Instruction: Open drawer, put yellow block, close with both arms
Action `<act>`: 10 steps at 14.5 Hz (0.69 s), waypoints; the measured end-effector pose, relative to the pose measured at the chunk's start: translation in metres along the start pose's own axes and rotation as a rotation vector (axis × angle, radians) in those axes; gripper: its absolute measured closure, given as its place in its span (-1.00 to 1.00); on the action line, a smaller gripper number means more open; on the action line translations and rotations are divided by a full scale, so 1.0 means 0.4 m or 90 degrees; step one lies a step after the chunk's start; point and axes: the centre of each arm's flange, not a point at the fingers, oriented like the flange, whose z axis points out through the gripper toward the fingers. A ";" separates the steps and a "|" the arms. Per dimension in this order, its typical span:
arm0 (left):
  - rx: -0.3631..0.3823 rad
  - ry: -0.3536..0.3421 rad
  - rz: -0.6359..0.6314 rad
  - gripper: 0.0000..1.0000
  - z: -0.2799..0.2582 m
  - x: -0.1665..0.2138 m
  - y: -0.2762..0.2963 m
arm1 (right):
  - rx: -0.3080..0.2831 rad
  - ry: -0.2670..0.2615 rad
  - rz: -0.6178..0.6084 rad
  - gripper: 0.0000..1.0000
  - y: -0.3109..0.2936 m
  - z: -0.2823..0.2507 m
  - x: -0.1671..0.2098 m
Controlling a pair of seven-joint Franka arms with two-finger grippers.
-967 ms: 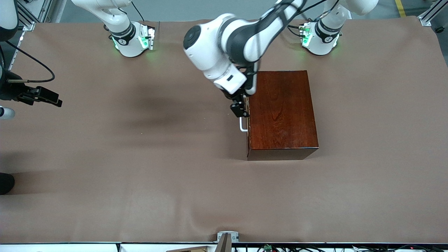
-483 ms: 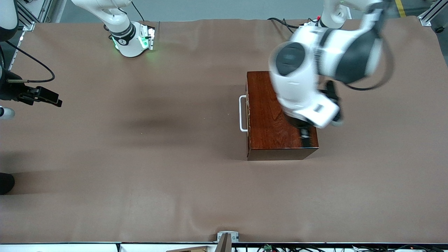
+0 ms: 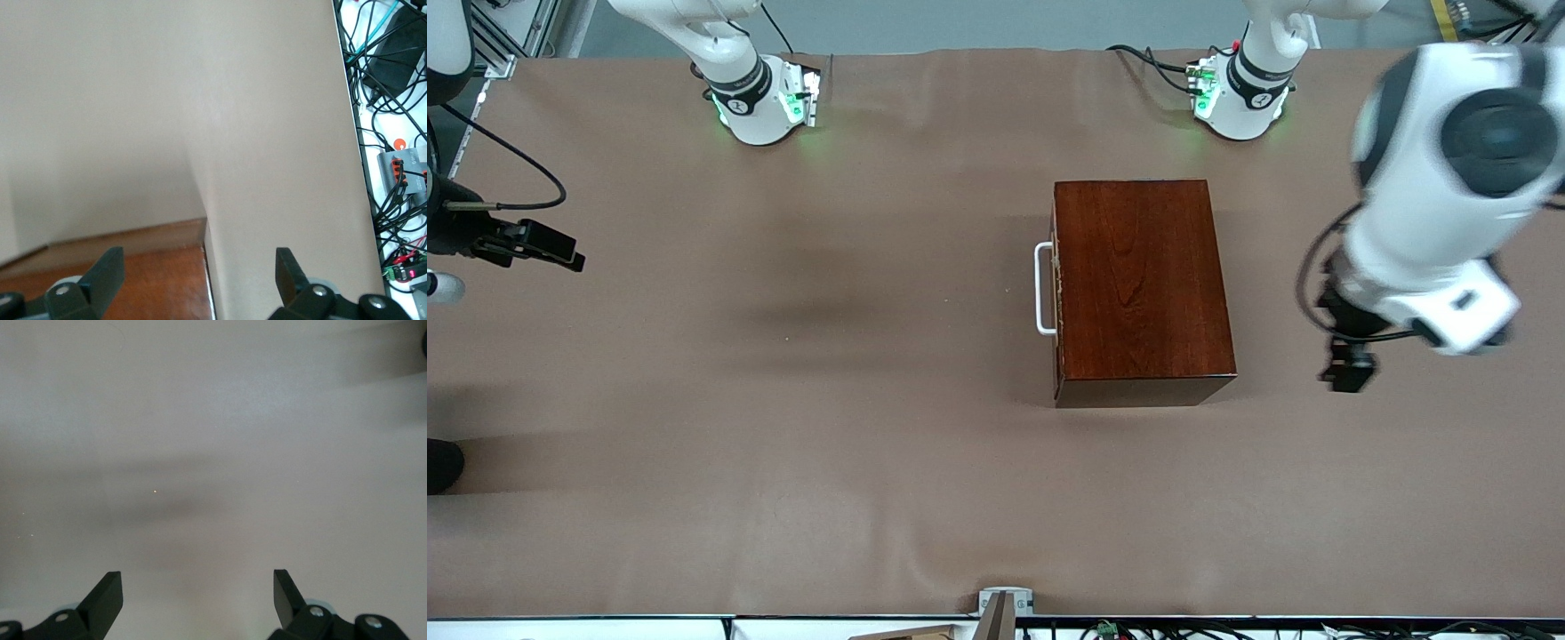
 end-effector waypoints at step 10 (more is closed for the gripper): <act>-0.039 -0.042 0.363 -1.00 -0.057 0.160 -0.193 | 0.000 0.000 0.000 -1.00 0.000 0.000 0.000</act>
